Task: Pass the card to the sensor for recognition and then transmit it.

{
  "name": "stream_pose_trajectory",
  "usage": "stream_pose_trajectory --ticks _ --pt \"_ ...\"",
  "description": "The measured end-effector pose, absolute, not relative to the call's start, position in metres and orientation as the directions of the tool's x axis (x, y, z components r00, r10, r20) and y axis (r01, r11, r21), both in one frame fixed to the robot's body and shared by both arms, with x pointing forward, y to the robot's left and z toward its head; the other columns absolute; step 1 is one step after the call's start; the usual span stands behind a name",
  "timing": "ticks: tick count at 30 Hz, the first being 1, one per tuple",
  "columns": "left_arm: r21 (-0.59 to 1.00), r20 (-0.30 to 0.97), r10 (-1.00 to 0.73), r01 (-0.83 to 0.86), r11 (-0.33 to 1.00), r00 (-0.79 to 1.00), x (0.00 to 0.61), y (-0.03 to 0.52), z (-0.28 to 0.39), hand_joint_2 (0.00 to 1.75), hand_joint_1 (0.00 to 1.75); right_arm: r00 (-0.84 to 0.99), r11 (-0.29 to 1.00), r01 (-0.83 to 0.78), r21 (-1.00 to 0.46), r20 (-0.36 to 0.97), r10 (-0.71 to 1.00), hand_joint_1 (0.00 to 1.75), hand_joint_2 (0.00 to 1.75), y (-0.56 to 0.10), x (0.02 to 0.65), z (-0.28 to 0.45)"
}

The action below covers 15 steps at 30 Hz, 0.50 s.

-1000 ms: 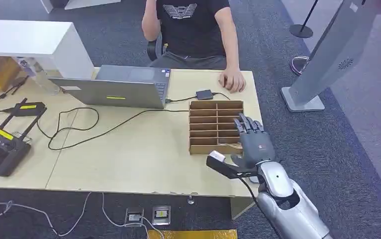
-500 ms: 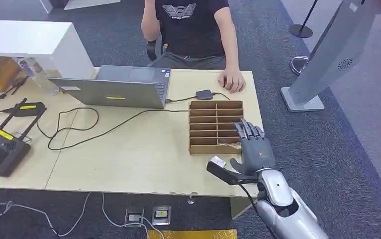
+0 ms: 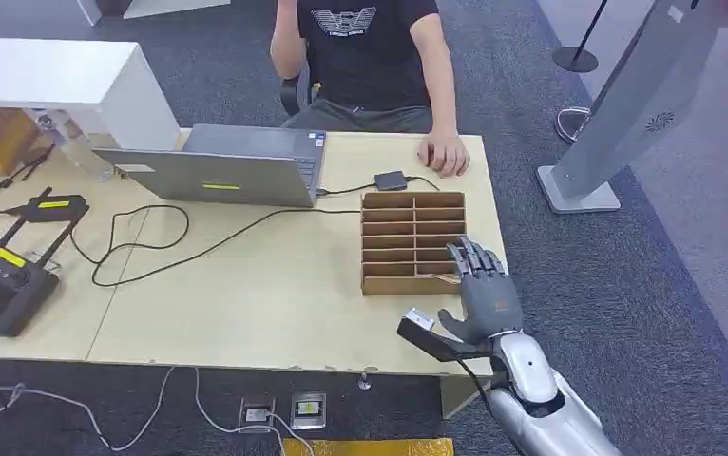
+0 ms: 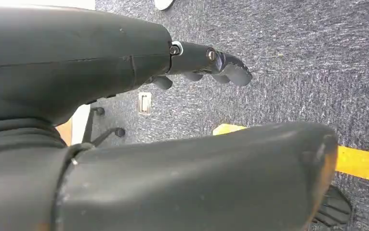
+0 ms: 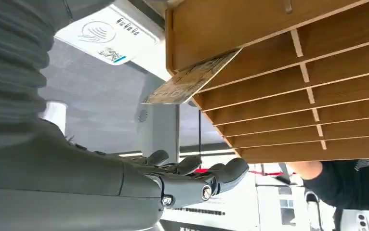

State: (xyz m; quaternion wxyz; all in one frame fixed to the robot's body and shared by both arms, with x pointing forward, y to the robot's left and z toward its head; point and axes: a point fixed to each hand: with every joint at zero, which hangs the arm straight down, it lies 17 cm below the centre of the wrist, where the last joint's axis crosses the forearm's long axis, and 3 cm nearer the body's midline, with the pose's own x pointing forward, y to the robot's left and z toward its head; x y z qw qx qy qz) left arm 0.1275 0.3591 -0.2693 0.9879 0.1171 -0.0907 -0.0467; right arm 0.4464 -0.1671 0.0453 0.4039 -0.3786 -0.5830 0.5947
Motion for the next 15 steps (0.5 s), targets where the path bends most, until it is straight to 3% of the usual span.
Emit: stream_pose_trajectory --ticks 15 --pt "0.236 0.169 -0.115 0.073 0.969 0.979 0.128 0.358 -0.269 0.00 0.00 -0.391 0.019 -0.026 -0.999 0.027 0.920 0.00 1.75 -0.170 0.452 0.031"
